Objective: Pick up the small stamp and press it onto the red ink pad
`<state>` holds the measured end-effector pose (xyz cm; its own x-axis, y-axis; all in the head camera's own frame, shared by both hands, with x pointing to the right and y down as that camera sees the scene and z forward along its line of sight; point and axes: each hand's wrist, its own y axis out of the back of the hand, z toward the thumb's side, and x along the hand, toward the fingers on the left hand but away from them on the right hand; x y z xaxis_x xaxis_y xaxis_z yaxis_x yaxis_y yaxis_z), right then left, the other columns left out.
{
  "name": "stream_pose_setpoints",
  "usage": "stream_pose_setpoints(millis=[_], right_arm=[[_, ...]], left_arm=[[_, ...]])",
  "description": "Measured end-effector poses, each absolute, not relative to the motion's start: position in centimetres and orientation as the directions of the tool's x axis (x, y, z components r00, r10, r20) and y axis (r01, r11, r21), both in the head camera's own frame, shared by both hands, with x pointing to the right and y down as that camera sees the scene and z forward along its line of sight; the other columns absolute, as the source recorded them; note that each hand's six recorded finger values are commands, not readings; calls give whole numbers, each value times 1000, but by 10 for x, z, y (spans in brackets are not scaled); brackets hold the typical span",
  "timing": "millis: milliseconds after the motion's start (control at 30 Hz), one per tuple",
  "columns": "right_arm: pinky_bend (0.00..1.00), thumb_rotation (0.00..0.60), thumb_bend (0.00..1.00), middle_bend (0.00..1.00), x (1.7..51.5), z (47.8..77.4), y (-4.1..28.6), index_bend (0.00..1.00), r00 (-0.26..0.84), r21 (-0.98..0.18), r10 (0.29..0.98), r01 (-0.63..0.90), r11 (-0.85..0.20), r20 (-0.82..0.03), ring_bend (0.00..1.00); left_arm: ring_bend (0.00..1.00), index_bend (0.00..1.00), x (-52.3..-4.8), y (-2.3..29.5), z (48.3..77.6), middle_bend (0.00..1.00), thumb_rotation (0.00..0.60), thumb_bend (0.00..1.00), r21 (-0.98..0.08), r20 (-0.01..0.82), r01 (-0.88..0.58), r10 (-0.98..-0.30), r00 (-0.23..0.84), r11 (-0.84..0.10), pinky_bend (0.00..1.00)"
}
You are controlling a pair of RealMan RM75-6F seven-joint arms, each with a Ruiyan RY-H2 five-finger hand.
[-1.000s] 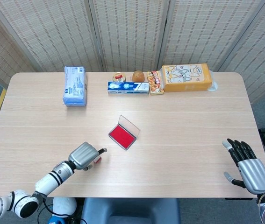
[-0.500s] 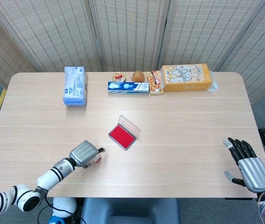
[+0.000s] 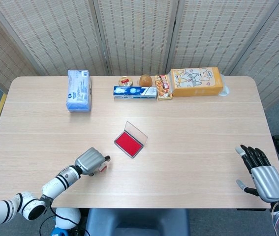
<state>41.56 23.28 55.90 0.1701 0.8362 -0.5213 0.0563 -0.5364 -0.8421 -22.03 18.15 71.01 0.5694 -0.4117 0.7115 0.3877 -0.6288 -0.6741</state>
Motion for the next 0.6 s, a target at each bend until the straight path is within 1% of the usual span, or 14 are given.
stream_pose_setpoints(millis=[200, 600], right_arm=[[0, 600, 250, 0, 415, 559, 234, 0, 172, -842, 835, 54, -537, -522, 0], [0, 600, 250, 0, 415, 560, 233, 0, 167, -844, 837, 52, -535, -520, 0]], left_arm=[[1000, 352, -220, 184, 710, 1000, 600, 287, -670, 716, 397, -405, 568, -628, 937], [1000, 387, -223, 180, 715, 1000, 600, 288, -668, 725, 415, -415, 549, -618, 937]])
